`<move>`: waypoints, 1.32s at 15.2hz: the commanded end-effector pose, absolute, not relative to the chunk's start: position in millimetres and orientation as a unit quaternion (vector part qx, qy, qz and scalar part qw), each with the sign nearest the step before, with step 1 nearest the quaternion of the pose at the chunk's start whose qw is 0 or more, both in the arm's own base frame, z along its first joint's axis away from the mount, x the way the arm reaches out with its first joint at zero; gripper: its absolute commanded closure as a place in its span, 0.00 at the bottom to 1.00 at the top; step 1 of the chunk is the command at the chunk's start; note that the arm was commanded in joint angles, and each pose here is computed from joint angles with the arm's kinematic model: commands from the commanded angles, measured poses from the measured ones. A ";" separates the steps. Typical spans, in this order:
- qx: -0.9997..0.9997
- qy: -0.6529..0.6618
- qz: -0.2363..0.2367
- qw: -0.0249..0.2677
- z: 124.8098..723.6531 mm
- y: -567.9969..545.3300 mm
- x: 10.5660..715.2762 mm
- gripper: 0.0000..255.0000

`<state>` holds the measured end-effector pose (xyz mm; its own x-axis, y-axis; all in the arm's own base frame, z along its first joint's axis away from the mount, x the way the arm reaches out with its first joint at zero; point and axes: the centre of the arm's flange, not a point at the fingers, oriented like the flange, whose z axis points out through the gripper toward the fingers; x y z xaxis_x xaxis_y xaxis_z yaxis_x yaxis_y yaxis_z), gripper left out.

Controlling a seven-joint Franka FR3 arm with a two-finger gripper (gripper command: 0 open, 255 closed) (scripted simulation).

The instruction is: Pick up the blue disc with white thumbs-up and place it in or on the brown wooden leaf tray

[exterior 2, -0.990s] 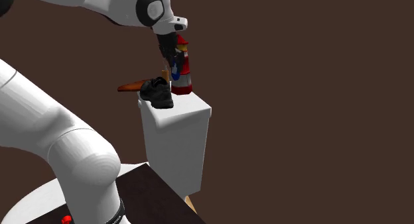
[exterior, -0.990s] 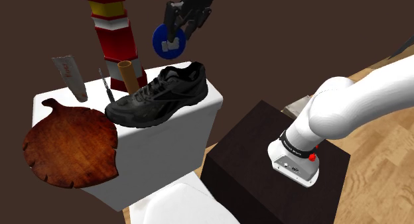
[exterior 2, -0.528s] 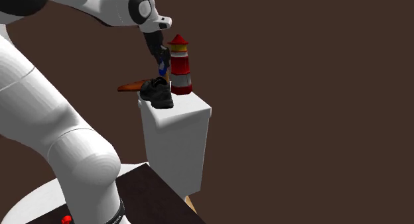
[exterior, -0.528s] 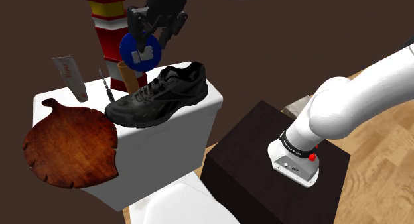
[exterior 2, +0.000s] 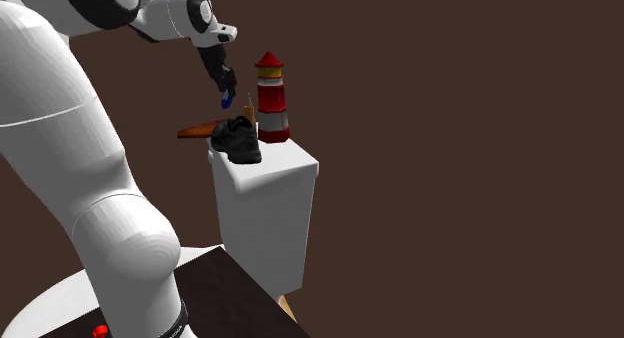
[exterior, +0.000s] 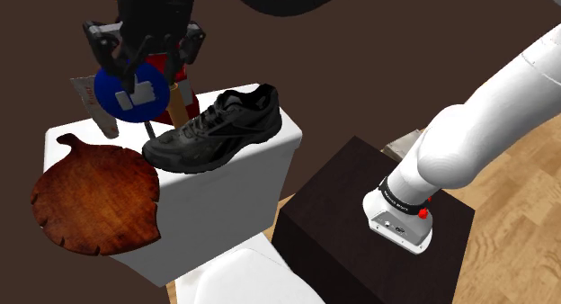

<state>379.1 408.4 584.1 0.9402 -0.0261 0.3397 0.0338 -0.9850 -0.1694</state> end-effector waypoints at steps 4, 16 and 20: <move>-0.981 0.000 -0.174 0.087 589.0 474.3 373.5 1.00; -0.981 0.000 -0.174 0.087 548.9 521.5 370.5 1.00; -0.981 0.000 -0.174 0.087 527.8 521.5 370.5 1.00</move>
